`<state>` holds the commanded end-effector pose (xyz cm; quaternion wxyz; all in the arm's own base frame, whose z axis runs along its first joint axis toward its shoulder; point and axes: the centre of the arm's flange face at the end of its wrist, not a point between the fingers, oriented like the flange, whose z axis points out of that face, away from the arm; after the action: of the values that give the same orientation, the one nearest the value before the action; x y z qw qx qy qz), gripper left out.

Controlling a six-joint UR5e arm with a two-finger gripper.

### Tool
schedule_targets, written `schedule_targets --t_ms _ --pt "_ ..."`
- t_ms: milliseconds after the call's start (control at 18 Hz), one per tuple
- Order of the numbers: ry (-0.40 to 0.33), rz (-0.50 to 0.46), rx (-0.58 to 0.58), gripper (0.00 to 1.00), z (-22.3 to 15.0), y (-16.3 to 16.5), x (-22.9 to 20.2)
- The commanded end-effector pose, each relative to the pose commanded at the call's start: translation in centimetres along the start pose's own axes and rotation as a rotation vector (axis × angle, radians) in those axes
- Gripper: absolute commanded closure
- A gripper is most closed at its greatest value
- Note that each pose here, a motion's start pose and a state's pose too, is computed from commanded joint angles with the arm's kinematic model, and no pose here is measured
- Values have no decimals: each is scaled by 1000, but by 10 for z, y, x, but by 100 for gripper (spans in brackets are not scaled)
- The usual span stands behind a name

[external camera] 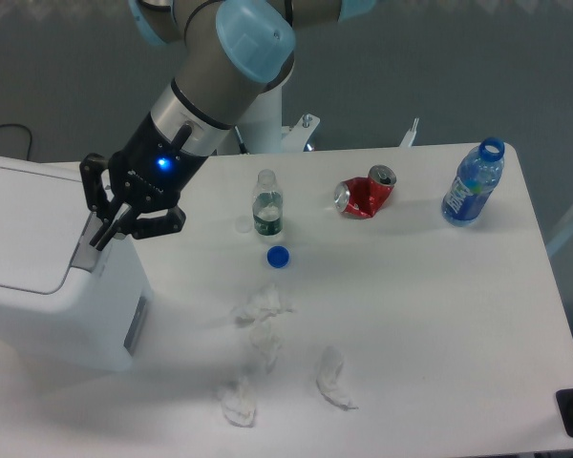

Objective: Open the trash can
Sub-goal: 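Push the bin lid with the gripper to swing it open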

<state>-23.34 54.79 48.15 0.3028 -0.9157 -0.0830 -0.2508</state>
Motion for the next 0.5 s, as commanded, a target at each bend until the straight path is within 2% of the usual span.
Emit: schedule_targets --t_ms 500 --pt "0 -1 -3 85 2 1 -1"
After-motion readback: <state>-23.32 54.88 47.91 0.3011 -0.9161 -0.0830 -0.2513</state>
